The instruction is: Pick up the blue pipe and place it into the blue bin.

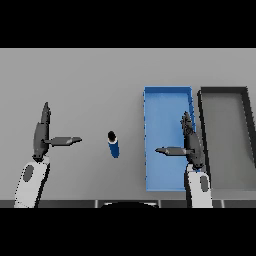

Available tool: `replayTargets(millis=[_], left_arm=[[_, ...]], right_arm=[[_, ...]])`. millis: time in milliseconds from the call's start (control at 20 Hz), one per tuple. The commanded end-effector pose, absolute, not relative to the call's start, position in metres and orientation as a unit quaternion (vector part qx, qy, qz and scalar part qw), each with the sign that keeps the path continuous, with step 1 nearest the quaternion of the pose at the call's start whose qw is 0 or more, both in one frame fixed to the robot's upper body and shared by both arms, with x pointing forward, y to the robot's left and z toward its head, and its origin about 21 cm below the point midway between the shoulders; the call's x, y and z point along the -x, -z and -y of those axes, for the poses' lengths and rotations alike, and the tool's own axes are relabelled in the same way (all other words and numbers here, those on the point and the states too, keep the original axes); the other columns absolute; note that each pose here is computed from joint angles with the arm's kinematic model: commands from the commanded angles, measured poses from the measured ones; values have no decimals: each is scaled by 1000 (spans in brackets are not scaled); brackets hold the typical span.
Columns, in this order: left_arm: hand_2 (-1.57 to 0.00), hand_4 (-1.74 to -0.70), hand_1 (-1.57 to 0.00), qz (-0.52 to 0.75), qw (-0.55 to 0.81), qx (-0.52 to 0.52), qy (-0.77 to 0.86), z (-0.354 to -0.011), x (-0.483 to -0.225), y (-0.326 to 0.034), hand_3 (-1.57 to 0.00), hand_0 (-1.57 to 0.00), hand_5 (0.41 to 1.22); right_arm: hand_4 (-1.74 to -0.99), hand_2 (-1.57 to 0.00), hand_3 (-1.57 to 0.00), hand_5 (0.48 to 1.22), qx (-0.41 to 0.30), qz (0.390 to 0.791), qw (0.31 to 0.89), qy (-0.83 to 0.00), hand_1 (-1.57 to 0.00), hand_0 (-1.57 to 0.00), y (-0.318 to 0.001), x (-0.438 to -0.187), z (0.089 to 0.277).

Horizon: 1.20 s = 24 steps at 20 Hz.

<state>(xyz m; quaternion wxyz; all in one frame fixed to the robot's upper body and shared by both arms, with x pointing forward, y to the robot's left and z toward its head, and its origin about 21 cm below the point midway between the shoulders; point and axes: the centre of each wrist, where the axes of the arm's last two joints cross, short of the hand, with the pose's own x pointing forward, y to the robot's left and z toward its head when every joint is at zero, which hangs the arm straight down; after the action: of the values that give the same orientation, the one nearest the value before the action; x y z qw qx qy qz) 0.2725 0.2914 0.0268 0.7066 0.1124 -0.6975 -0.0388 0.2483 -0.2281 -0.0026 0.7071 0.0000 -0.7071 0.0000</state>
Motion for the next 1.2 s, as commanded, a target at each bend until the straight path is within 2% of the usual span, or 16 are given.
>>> replayTargets(millis=[0,250,300,400,750,900,1150], left_arm=[[1,-966,1,699,705,-112,38,-291,-273,-27,1,1,593],[1,-966,1,698,706,-111,37,-286,-282,-28,1,1,593],[1,-966,1,703,696,-96,108,-300,-275,-26,1,1,593],[1,-960,1,697,691,-81,174,-315,-268,-20,1,1,590],[1,-976,1,697,677,-15,234,-327,-263,-28,1,1,584],[1,-1026,1,678,677,20,286,-319,-250,-32,1,1,549],[1,-1126,1,643,683,79,338,-276,-236,-24,1,1,485]], right_arm=[[-1205,1,1,629,1,706,708,1,1,1,2,-249,229],[-1205,1,1,629,1,708,707,1,1,1,1,-257,234],[-1205,1,1,629,38,734,676,-59,1,1,-5,-252,246],[-1197,1,1,627,69,745,652,-121,1,1,-8,-239,255],[-1192,1,1,621,74,742,650,-145,1,1,-12,-232,252],[-1179,1,1,616,74,739,652,-152,1,1,-13,-237,255],[-1174,1,1,618,72,737,655,-150,1,1,-14,-234,252]])
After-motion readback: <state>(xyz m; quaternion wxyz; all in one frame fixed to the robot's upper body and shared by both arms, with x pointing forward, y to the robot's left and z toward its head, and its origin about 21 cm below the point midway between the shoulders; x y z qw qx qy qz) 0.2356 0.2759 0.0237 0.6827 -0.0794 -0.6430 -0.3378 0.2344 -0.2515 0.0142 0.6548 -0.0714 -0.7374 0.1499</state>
